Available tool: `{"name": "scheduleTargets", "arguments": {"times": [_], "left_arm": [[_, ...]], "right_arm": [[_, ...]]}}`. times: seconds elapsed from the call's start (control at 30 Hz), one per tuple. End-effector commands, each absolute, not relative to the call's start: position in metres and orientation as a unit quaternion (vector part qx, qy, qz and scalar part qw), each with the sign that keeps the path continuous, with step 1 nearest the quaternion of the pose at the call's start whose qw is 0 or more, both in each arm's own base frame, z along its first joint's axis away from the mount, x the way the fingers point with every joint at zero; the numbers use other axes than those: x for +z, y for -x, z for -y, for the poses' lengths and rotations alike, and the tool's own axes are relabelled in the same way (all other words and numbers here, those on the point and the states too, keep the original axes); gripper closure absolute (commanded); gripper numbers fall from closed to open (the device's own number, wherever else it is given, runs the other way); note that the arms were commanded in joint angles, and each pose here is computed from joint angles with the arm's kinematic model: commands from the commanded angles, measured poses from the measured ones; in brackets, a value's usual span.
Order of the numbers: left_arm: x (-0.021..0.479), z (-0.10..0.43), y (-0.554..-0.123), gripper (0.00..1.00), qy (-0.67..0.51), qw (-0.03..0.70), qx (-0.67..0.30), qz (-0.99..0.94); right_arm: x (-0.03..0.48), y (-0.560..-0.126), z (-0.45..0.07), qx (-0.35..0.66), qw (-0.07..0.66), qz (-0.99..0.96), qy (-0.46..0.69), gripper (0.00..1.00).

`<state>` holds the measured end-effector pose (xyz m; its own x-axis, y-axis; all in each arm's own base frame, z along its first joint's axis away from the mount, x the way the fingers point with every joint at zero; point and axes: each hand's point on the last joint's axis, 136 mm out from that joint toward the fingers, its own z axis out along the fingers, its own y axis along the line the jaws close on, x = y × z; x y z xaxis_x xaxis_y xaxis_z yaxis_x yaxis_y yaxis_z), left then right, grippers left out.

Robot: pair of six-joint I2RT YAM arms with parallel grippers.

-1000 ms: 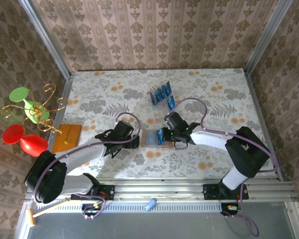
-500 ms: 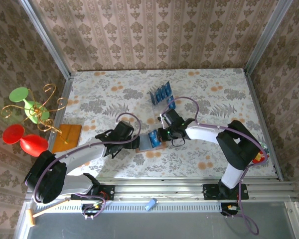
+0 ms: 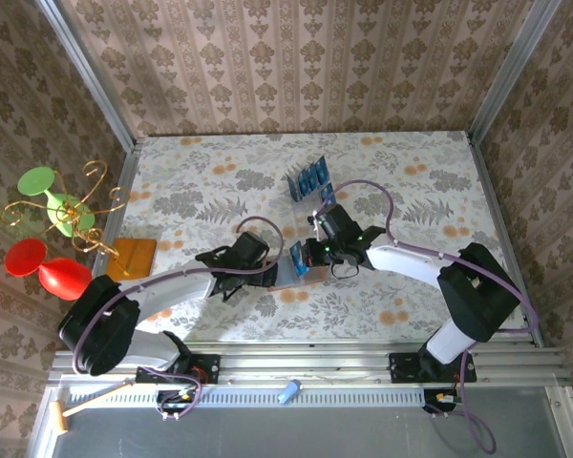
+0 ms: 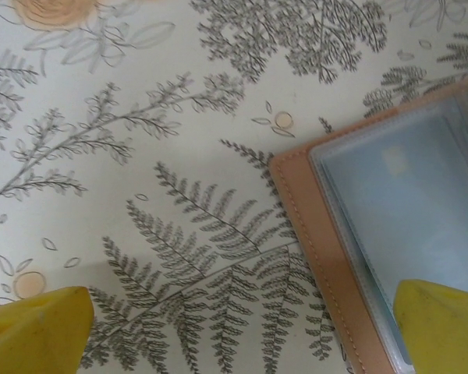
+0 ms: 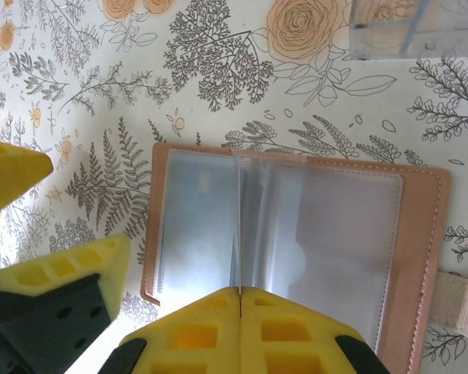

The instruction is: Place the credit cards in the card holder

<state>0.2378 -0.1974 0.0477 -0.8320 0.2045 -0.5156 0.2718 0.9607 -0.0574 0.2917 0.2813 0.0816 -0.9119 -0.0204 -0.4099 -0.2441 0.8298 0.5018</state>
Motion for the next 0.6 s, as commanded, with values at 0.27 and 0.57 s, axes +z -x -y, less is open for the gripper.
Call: {"name": "scheduleTargets", "arguments": {"times": [0.27,0.57], "left_arm": [[0.054,0.221,-0.245,0.0,-0.151,0.281,-0.044,-0.947],[0.034,0.211,-0.241,0.0,-0.156,0.263,-0.017,-0.952]], "right_arm": [[0.056,-0.295,-0.263,0.279,0.203,-0.939,0.009,1.0],[0.054,-0.293,-0.259,0.29,0.204,-0.935,-0.003,1.0]]}}
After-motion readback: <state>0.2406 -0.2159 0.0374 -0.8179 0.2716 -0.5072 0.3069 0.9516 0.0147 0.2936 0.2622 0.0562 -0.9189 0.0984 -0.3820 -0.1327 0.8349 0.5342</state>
